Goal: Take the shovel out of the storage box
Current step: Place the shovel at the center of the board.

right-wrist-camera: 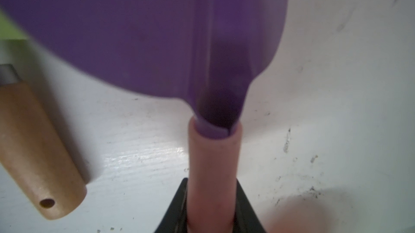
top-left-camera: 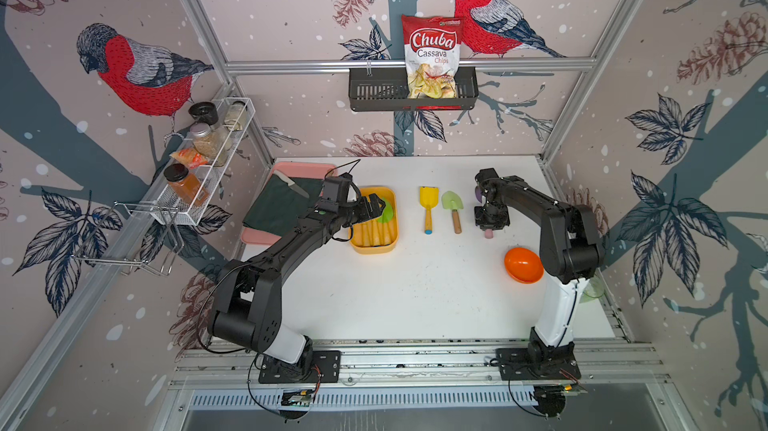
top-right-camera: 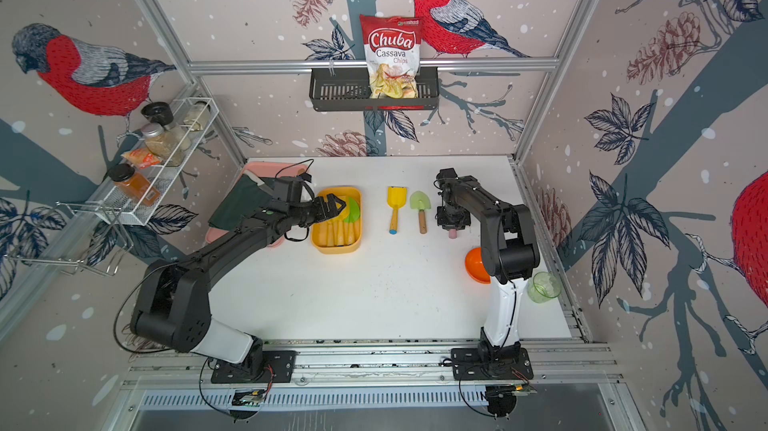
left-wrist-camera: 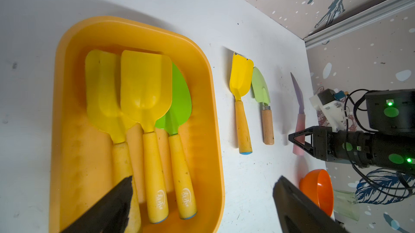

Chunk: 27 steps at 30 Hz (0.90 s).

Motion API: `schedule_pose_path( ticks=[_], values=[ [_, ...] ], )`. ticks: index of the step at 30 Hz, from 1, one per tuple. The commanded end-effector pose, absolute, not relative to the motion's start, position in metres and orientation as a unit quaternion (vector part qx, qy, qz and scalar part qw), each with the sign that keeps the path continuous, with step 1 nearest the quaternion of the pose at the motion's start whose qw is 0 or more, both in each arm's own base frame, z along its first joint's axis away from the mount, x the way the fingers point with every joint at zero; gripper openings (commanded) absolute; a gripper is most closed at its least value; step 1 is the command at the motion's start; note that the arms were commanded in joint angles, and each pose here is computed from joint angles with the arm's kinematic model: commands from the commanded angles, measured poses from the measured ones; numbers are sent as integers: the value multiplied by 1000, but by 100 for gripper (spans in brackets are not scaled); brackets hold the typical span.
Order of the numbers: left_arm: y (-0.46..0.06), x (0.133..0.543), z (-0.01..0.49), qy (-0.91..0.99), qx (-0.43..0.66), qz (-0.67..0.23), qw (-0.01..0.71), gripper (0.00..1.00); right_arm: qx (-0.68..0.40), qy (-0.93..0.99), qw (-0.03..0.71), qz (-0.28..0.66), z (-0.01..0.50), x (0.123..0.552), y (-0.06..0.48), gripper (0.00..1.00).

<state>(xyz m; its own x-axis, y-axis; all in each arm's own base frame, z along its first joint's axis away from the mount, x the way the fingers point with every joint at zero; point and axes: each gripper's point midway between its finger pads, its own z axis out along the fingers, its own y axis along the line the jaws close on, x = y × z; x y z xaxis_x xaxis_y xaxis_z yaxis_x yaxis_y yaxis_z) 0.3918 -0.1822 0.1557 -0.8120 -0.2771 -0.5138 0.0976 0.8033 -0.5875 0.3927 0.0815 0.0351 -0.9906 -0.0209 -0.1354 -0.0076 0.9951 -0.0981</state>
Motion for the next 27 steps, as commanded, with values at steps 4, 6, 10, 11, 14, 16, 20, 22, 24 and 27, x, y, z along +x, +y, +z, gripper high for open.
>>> schedule_pose_path(
  ticks=[4,6,10,11,14,16,20,22,24,27],
  values=[
    [-183,389,146,910,-37,-297,288,99,-26,997,47,-50,25,395,89,19],
    [-183,389,145,911,-36,-296,286,99,-28,997,44,-50,23,396,92,20],
    [-183,388,143,912,-34,-295,283,99,-32,998,25,-54,17,393,93,26],
    [-184,388,144,912,-34,-296,283,99,-31,998,19,-54,15,392,93,27],
    [-184,389,145,911,-33,-298,282,99,-31,998,4,-59,9,388,92,28],
    [-186,388,145,911,-31,-301,281,99,-31,998,1,-61,8,387,91,29],
    [-187,388,145,911,-30,-303,279,99,-32,998,-4,-60,6,385,91,32],
    [-187,388,144,911,-29,-303,277,99,-32,998,-4,-56,6,386,93,33],
    [-187,388,144,912,-28,-302,277,99,-31,998,-6,-55,6,385,93,34],
    [-187,387,143,912,-28,-304,275,99,-31,998,-12,-53,4,383,94,34]
  ],
)
